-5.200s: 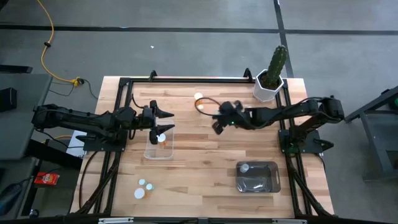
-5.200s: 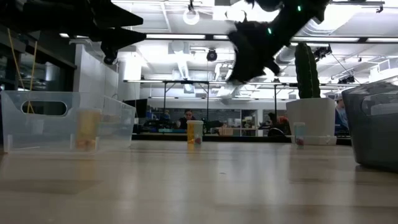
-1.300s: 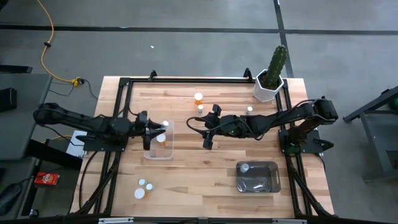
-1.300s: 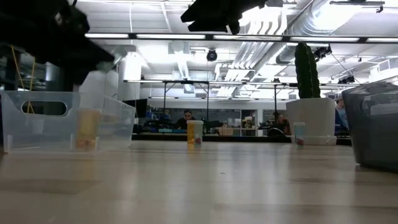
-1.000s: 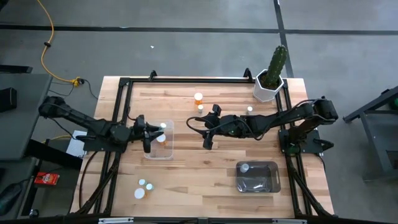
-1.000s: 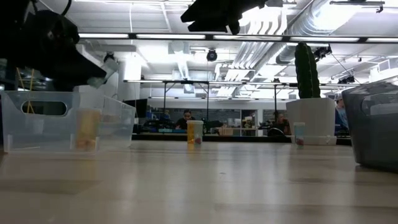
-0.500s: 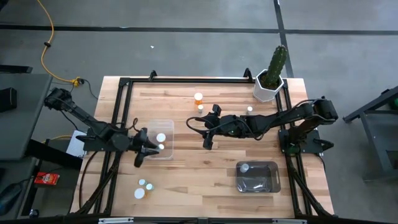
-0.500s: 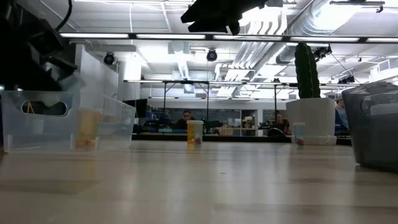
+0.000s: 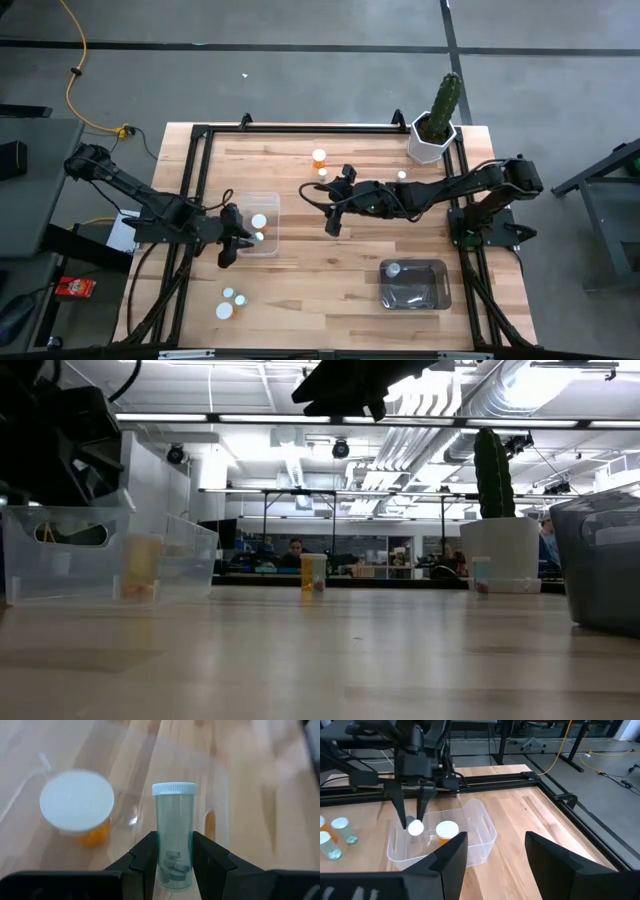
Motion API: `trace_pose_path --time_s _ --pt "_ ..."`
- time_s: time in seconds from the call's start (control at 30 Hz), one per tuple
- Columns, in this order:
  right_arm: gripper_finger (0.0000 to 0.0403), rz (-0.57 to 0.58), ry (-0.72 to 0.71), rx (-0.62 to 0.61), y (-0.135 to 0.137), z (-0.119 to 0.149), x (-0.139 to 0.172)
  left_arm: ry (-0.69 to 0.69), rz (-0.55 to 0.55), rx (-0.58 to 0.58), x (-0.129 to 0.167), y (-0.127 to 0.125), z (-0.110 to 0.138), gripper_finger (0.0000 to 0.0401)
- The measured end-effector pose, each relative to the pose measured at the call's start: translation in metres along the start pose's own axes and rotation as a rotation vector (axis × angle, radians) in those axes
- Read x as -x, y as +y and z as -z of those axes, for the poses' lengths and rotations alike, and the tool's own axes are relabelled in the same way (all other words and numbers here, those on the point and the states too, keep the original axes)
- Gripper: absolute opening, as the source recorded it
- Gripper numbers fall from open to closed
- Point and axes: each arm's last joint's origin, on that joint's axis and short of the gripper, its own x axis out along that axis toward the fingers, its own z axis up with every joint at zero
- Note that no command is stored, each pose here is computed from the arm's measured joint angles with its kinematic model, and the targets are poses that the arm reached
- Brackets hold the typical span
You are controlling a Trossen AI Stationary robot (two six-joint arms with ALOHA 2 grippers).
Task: Pick and place medicine bottles into bin by pill shape (circle, oval)
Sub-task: Put the top right blue tablet bottle into the black bin
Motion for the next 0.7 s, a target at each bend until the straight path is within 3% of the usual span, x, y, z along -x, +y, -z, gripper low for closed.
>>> trace_pose_path --time_s 0.43,0.7 --pt "0.0193 -0.007 0.01 0.004 0.0 0.001 0.0 0.221 -0.065 -0.125 -0.021 -0.003 -0.02 0.0095" --pt "0.0193 -0.007 0.016 0.007 0.0 0.002 0.0 0.339 -0.065 -0.18 -0.03 0.002 -0.015 0.0103"
